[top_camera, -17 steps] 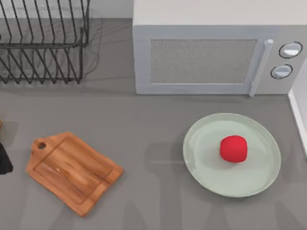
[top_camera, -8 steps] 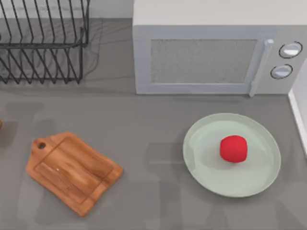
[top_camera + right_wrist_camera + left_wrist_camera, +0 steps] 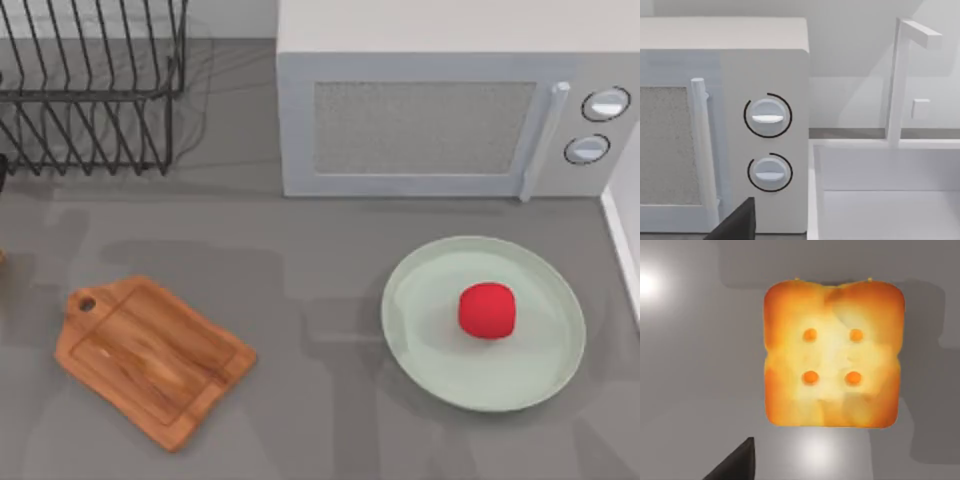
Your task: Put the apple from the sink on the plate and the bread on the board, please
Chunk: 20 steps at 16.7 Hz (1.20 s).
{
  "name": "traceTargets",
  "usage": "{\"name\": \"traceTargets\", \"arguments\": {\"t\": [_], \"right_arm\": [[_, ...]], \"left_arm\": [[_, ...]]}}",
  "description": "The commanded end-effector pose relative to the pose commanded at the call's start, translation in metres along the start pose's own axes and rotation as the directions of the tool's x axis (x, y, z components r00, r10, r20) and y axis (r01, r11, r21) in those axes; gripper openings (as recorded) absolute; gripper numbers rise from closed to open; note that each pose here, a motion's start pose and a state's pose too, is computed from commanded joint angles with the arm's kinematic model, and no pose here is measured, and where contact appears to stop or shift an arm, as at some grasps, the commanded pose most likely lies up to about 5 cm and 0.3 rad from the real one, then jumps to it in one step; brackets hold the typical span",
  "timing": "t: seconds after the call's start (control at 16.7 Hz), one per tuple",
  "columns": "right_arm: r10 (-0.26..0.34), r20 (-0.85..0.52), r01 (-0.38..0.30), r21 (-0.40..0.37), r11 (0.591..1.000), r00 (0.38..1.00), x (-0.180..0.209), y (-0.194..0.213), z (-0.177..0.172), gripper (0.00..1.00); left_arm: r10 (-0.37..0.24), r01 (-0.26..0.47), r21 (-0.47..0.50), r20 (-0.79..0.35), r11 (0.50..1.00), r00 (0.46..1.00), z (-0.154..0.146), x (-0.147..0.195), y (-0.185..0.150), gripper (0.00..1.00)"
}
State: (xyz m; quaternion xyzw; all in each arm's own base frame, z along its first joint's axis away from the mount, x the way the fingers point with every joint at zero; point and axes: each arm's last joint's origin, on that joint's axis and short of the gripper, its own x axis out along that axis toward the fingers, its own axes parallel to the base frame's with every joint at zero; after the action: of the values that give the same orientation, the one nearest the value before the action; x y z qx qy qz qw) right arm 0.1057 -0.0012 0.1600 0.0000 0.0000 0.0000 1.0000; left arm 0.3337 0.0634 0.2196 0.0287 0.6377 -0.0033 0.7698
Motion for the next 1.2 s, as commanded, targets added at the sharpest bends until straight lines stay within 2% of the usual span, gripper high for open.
{"name": "traceTargets", "arguments": {"t": [0.18,0.36,0.78,1.2], "right_arm": [[0.000,0.000,0.000,0.000,1.000,1.000,0.000,0.000,0.000,1.00],[0.000,0.000,0.000,0.000,1.000,1.000,0.000,0.000,0.000,1.00],[0.000,0.000,0.000,0.000,1.000,1.000,0.000,0.000,0.000,1.00],[0.000,0.000,0.000,0.000,1.000,1.000,0.000,0.000,0.000,1.00]], "left_arm": [[-0.025,0.025,0.002,-0.118,1.000,0.993,0.024,0.026,0.014,1.00],[-0.038,0.040,0.002,-0.176,0.999,0.984,0.037,0.042,0.022,1.00],[-0.040,0.042,0.006,-0.185,0.999,0.982,0.039,0.045,0.021,1.00],[-0.039,0.040,0.003,-0.180,0.999,0.983,0.029,0.105,0.021,1.00]]}}
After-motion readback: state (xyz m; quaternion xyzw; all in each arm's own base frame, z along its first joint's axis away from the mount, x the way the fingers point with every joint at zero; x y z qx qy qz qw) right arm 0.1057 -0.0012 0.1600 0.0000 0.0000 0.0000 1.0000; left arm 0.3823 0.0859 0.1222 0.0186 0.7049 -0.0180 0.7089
